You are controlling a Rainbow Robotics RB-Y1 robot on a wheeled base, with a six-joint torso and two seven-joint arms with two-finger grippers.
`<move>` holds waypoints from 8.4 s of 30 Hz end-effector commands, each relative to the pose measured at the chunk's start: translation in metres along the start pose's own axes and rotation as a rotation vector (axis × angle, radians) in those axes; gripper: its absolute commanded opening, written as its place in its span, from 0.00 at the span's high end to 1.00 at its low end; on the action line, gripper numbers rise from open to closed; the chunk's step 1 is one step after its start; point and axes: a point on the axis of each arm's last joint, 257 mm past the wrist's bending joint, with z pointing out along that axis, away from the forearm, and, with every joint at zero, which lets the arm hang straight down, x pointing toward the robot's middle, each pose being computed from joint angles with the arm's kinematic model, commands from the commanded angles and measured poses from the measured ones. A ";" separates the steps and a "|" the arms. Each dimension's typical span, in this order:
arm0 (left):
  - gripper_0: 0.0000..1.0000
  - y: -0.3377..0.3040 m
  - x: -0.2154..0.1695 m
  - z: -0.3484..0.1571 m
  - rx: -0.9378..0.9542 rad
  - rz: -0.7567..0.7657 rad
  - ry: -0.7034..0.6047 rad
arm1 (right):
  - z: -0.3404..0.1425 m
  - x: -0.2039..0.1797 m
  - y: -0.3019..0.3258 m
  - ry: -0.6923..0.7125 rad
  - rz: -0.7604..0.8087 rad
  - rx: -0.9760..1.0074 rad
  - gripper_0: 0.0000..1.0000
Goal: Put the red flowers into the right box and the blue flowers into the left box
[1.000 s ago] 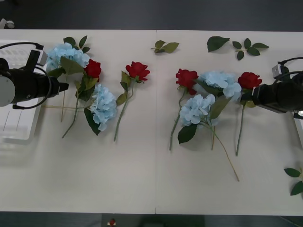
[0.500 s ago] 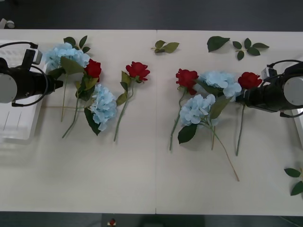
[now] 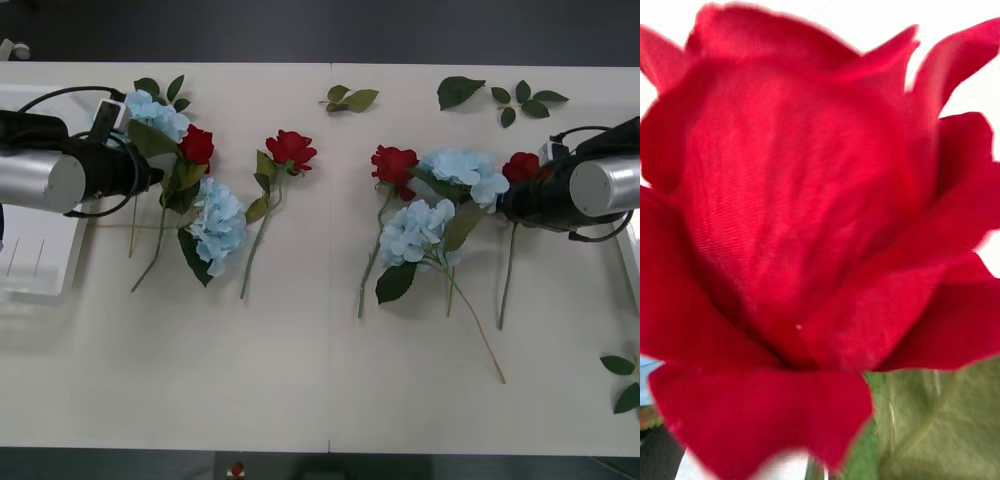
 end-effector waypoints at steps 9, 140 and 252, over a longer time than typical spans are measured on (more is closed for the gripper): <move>0.01 -0.009 0.000 0.011 -0.002 -0.015 0.006 | -0.003 -0.018 0.008 -0.030 -0.013 0.000 1.00; 0.00 0.039 -0.033 -0.088 0.149 -0.026 0.166 | -0.150 -0.025 -0.049 -0.027 -0.168 0.058 0.00; 1.00 -0.206 -0.115 -0.310 1.230 0.045 -0.772 | -0.301 0.073 0.147 -0.304 -0.650 -0.835 0.00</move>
